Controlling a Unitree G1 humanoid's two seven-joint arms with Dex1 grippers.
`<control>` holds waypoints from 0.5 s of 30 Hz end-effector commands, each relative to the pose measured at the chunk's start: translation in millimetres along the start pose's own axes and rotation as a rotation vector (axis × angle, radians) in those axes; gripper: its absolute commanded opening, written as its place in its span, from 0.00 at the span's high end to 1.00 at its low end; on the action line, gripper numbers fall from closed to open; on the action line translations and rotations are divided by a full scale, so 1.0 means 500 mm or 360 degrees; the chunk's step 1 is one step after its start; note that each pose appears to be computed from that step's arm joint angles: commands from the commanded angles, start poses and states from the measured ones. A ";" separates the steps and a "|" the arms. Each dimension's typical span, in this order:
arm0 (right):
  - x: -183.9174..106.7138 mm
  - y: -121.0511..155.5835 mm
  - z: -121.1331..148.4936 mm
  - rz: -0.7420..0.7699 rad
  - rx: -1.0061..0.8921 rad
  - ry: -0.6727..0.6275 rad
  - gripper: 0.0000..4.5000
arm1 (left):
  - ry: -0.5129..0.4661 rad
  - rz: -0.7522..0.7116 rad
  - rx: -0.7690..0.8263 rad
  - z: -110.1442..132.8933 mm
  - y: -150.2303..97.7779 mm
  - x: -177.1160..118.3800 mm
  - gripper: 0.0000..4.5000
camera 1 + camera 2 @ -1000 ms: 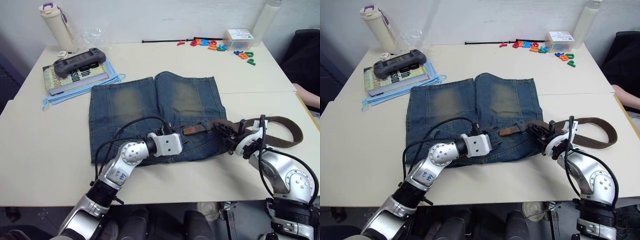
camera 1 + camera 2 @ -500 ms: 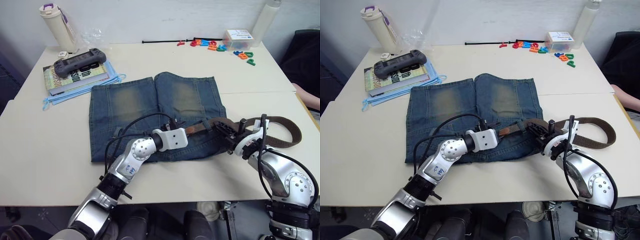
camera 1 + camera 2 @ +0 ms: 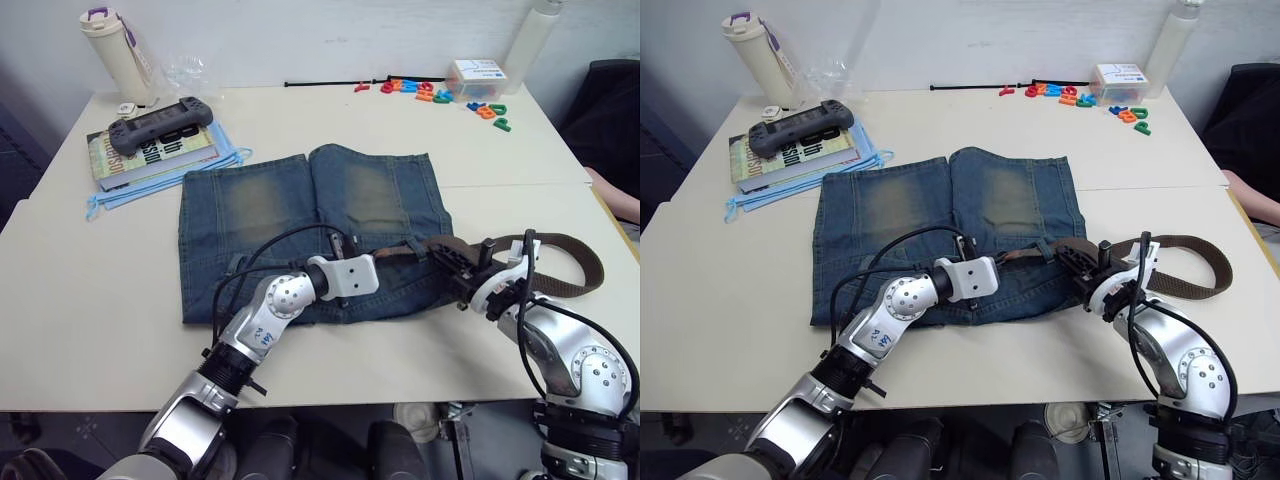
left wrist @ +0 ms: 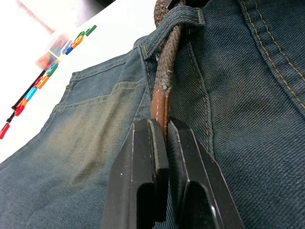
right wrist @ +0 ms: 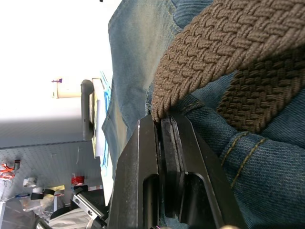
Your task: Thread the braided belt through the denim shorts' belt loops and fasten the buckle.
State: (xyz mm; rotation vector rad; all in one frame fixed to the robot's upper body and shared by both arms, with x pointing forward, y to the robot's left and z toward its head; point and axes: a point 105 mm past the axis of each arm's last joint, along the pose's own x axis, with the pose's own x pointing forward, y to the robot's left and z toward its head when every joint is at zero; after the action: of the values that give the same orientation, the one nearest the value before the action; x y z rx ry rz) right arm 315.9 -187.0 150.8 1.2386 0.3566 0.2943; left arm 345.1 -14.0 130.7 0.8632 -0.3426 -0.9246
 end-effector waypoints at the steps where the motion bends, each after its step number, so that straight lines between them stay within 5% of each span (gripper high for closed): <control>1: -0.009 0.018 0.003 0.0011 -0.0075 -0.0037 1.00 | -0.0065 -0.0005 0.0126 0.034 0.007 0.005 0.99; 4: -0.015 0.011 0.013 -0.0052 -0.0106 -0.0115 0.77 | -0.0076 -0.0028 0.0202 0.047 0.003 0.005 1.00; 11: -0.056 0.026 0.021 -0.0115 -0.0371 -0.0182 0.01 | -0.0049 -0.0060 0.0154 0.048 -0.014 0.000 1.00; 15: -0.090 0.065 -0.019 -0.0080 -0.0975 -0.0058 0.01 | -0.0028 -0.0055 0.0149 0.043 -0.010 -0.001 1.00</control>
State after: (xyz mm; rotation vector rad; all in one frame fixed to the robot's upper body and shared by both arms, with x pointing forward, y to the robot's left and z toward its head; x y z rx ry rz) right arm 279.3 -200.4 165.9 0.7581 0.2955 0.2158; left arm 335.4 -20.8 133.4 0.9514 -0.3538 -0.9457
